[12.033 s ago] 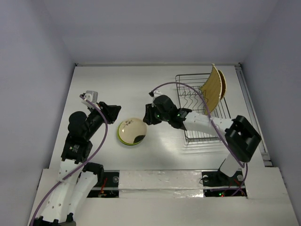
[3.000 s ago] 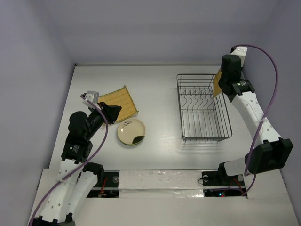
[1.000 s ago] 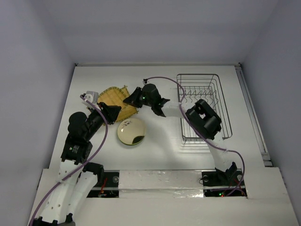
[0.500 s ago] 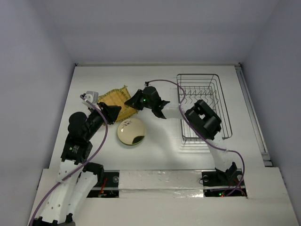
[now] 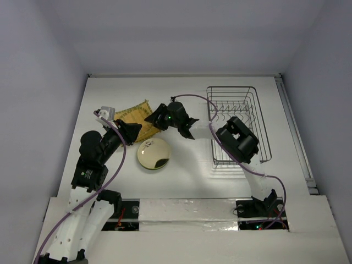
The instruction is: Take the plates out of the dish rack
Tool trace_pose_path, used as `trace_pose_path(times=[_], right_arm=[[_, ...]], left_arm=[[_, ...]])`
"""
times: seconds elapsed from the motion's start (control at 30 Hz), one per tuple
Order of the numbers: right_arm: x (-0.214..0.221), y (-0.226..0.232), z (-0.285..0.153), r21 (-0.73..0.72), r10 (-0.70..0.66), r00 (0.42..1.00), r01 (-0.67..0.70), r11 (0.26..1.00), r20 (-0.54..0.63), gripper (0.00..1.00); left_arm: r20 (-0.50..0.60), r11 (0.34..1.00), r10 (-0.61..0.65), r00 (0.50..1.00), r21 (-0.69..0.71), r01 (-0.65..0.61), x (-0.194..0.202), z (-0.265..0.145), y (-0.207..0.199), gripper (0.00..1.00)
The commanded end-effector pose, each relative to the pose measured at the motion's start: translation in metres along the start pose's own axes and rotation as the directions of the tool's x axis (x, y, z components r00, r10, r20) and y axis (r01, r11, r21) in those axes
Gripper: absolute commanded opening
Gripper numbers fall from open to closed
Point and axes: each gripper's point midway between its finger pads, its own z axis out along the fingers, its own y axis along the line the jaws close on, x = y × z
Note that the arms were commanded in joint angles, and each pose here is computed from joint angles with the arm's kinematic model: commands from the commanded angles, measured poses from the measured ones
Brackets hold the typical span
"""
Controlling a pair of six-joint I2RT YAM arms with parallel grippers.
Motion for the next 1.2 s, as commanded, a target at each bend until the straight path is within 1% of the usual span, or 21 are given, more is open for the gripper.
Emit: trace_pose_path(times=[0.0,0.07,0.1,0.13,0.4,0.43,0.57,0.6,0.73,0.97,1.0,1.17], right_arm=[[-0.011,0.038,-0.008,-0.095,-0.001,0.999,0.006,0.995,0.052,0.67],[-0.013,0.042,-0.011,-0.103,-0.007,0.998,0.014,0.995,0.061,0.79],[-0.015,0.04,-0.013,-0.093,-0.01,0.997,0.017,0.996,0.07,0.97],[-0.016,0.041,-0.014,-0.088,-0.016,0.997,0.023,0.996,0.077,1.0],[-0.029,0.05,-0.032,-0.067,-0.066,0.987,0.076,0.995,0.143,1.0],[-0.033,0.056,-0.037,-0.071,-0.073,0.985,0.085,0.994,0.155,1.0],[-0.041,0.062,-0.042,-0.043,-0.117,0.977,0.127,0.991,0.178,1.0],[-0.038,0.056,-0.04,-0.018,-0.133,0.977,0.138,0.99,0.164,1.0],[-0.034,0.05,-0.031,-0.003,-0.149,0.979,0.15,0.989,0.136,1.0],[-0.021,0.03,-0.013,0.021,-0.169,0.983,0.168,0.986,0.068,1.0],[-0.018,0.02,-0.011,0.052,-0.179,0.982,0.177,0.983,0.051,1.0],[-0.021,0.007,-0.006,0.129,-0.215,0.976,0.209,0.969,0.039,1.0]], left_arm=[[0.069,0.999,0.027,0.997,0.039,-0.03,-0.024,-0.004,-0.014,0.19],[0.069,0.999,0.027,0.997,0.039,-0.03,-0.024,-0.004,-0.014,0.19],[0.069,0.999,0.029,0.997,0.039,-0.032,-0.024,-0.004,-0.014,0.19],[0.069,0.999,0.028,0.997,0.043,-0.031,-0.025,-0.004,-0.015,0.2],[0.069,0.999,0.027,0.997,0.039,-0.03,-0.024,-0.004,-0.014,0.2],[0.07,0.999,0.027,0.997,0.038,-0.03,-0.024,-0.004,-0.014,0.2],[0.069,0.999,0.027,0.997,0.039,-0.03,-0.024,-0.004,-0.014,0.22],[0.069,0.999,0.027,0.997,0.039,-0.03,-0.024,-0.004,-0.014,0.23],[0.069,0.999,0.028,0.997,0.036,-0.031,-0.024,-0.004,-0.013,0.25],[0.072,0.999,0.029,0.997,0.037,-0.032,-0.024,-0.005,-0.013,0.26],[0.073,0.999,0.03,0.997,0.038,-0.032,-0.025,-0.005,-0.014,0.26],[0.074,0.999,0.03,0.997,0.036,-0.032,-0.025,-0.005,-0.014,0.26]])
